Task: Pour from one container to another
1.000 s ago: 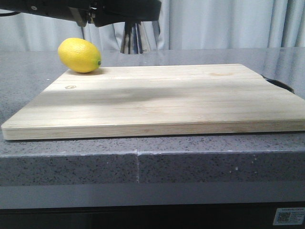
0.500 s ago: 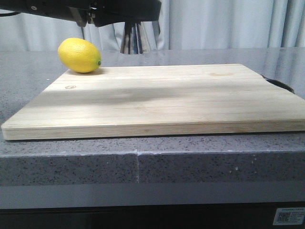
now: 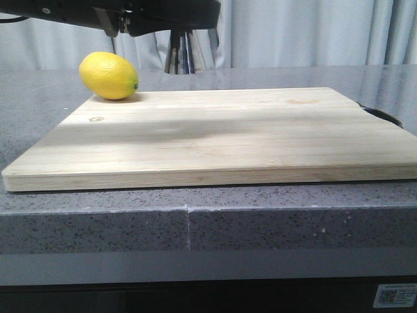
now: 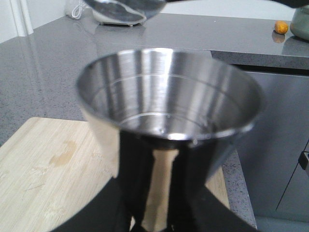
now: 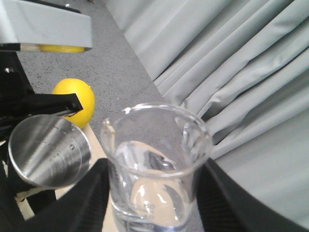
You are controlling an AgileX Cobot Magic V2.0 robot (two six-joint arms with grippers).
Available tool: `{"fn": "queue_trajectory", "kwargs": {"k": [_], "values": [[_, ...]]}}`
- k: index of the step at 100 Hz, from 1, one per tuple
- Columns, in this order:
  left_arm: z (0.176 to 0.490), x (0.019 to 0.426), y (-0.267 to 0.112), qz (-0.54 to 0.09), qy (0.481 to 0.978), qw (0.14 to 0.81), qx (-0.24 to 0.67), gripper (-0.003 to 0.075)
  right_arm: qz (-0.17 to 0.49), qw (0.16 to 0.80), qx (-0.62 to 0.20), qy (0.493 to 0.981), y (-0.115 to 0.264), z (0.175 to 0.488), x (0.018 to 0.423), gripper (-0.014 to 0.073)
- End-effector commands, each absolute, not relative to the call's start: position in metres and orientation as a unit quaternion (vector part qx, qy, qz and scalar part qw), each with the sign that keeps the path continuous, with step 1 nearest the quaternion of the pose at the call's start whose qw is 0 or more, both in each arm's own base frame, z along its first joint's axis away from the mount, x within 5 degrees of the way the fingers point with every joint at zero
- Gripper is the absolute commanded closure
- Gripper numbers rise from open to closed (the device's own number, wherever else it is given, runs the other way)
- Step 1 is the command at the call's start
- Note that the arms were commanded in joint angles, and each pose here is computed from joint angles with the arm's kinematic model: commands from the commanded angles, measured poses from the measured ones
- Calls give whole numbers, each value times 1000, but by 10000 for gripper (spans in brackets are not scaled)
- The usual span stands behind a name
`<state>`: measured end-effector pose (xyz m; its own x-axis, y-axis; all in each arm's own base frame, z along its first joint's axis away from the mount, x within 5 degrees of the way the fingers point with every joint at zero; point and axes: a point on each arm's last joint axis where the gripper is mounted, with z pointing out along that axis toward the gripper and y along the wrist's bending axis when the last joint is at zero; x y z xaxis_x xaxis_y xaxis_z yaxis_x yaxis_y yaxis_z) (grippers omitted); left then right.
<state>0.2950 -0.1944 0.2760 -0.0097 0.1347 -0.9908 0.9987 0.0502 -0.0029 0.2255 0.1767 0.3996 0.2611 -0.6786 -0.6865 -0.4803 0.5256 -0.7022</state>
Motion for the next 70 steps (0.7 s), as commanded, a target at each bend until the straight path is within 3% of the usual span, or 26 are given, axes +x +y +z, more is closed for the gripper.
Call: {"fn": "queue_trajectory", "kwargs": {"k": [1,70], "values": [[311,281,-196,-496,487,502,515,739,-79,673,-475,562,173,426,216,389],[310,278,-201,-500,484,496,520,739,-92,669,-482,558,173,425,217,389]]}}
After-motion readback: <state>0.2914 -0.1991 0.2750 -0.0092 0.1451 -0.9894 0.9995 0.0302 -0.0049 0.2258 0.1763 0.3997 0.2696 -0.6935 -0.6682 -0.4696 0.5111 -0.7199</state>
